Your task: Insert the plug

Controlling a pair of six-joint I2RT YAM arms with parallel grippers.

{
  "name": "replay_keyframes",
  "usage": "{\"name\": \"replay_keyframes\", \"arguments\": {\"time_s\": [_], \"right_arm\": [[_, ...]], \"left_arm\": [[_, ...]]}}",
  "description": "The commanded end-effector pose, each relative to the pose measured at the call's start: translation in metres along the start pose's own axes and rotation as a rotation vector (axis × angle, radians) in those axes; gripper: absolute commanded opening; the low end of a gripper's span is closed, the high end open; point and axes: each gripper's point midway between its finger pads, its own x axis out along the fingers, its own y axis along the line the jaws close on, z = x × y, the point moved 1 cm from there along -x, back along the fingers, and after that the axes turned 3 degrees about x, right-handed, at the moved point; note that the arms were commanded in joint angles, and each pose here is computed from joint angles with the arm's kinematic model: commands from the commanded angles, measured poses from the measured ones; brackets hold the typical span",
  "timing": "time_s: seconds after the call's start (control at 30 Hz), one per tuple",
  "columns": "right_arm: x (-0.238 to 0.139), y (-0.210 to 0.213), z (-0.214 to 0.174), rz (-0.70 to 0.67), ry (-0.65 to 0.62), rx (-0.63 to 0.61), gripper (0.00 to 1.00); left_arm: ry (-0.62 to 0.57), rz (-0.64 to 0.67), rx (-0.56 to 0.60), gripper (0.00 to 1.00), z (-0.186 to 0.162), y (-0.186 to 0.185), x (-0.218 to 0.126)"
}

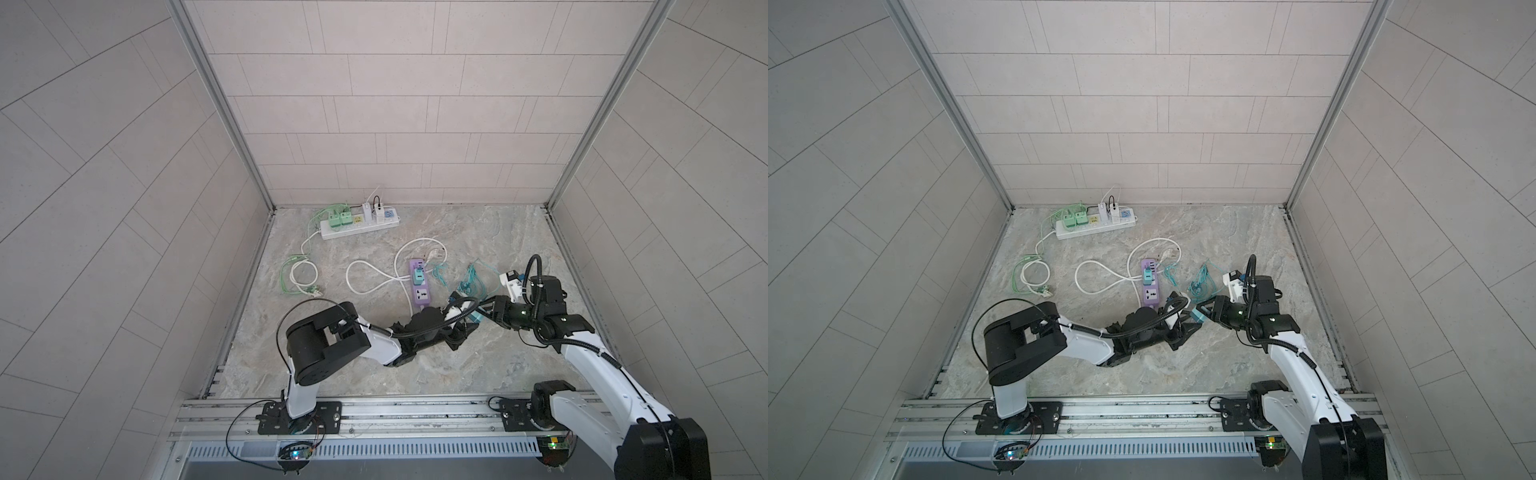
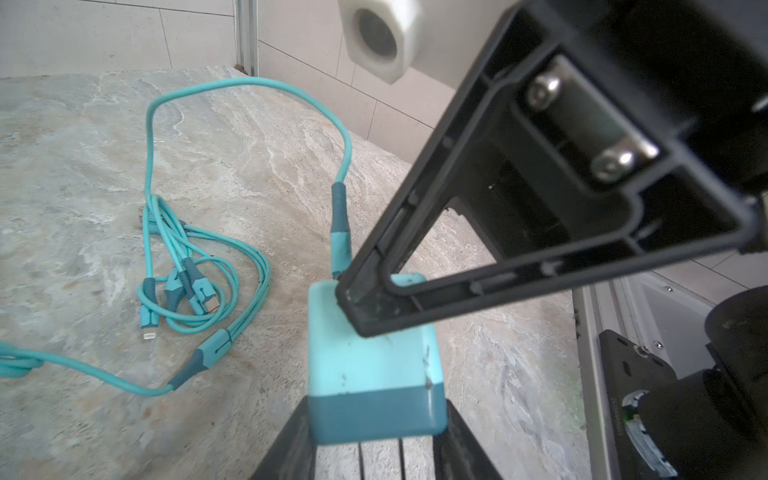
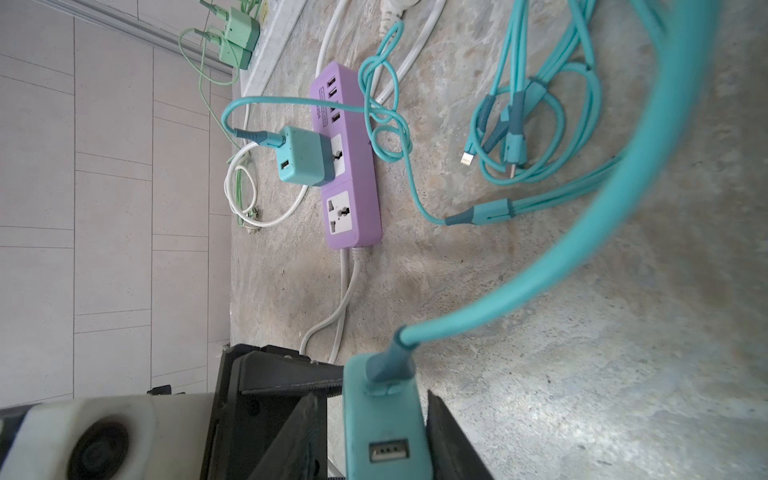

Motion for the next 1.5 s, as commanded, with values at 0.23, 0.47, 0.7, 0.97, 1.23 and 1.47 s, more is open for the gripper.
{"name": "replay_keyframes", "arguments": {"time_s": [0.23, 0.47, 0.7, 0.97, 1.23, 1.47], "right_arm": [[-0.002, 0.007, -0.005, 0.023, 0.022, -0.032, 0.42], [0.002, 0.012, -0.005, 0.063, 0.025, -0.032, 0.33], [0.005, 0.017, -0.009, 0.072, 0.04, -0.066, 0.15], [0.005, 0.015, -0.001, -0.028, -0.032, -0.127, 0.01], [0.02, 0.039, 0.022, -0.196, -0.155, -0.288, 0.01], [0.058, 0.065, 0.03, -0.313, -0.238, -0.397, 0.0]], "left_arm": [[-0.052, -0.03, 0.03, 0.18, 0.016, -0.003, -0.007], [-0.045, -0.043, 0.035, 0.18, 0.015, -0.005, -0.007], [-0.049, -0.039, 0.031, 0.24, 0.015, -0.005, -0.008], [-0.072, 0.105, 0.05, 0.81, 0.025, 0.017, -0.038], [-0.002, 0.444, 0.074, 0.87, 0.035, 0.066, -0.112], [0.066, 0.773, 0.004, 0.89, 0.02, 0.11, -0.199]]}}
